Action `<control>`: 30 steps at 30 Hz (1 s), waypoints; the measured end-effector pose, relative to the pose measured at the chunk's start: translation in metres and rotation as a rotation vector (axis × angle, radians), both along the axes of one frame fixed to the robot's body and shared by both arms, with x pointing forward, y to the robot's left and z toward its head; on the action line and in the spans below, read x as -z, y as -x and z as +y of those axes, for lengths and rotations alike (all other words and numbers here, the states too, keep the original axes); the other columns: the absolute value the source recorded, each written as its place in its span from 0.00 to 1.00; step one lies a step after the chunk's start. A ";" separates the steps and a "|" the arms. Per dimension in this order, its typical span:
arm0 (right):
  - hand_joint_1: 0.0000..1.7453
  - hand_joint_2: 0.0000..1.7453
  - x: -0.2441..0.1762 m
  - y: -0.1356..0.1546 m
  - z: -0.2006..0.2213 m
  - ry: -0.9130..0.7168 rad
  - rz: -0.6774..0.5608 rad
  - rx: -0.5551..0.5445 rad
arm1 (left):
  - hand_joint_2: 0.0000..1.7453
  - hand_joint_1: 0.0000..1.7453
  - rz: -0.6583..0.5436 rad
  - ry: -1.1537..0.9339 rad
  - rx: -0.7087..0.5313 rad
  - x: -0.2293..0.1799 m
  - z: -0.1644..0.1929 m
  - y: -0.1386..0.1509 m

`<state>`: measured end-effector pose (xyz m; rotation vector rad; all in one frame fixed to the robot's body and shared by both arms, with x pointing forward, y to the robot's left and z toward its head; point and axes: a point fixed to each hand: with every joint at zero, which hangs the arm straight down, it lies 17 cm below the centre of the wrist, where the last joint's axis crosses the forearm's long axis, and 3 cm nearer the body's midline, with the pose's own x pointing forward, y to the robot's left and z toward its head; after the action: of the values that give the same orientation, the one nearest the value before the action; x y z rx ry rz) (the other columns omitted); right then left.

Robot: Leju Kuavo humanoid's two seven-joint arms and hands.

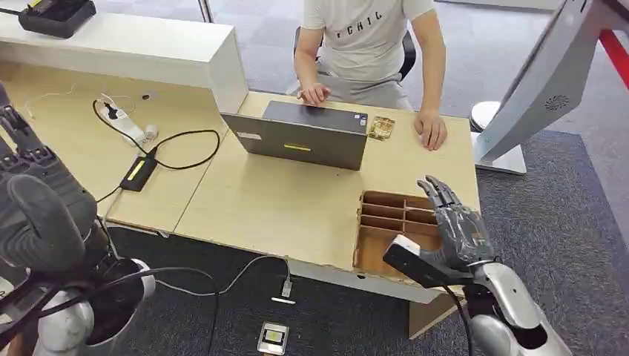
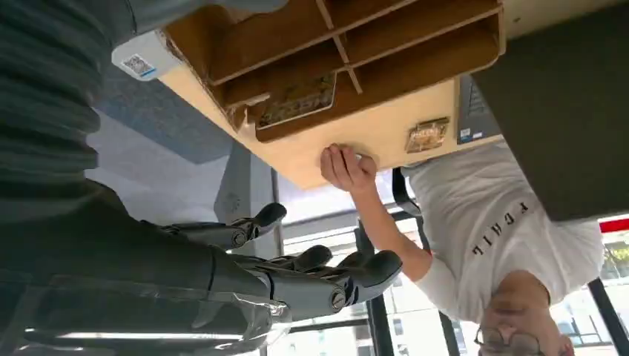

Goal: Pass the card to the sensor for recognition and then transmit it.

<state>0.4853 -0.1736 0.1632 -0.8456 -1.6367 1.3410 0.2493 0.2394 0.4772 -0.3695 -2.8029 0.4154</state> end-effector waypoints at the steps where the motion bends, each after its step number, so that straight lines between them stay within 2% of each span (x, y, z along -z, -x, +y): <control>1: 0.00 1.00 0.003 -0.001 -0.001 -0.002 0.009 0.006 | 1.00 0.00 0.001 0.000 0.004 0.000 0.000 0.000; 15: 0.00 1.00 0.033 -0.011 -0.016 0.024 0.072 0.056 | 1.00 0.00 -0.006 0.000 0.034 -0.003 -0.004 -0.001; 30: 0.00 1.00 0.030 -0.049 -0.048 0.084 0.069 0.142 | 1.00 0.00 -0.020 -0.005 0.046 -0.006 -0.008 -0.002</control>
<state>0.5344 -0.2212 0.1328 -0.9365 -1.4482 1.3323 0.2518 0.2314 0.4828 -0.4380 -2.8081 0.3964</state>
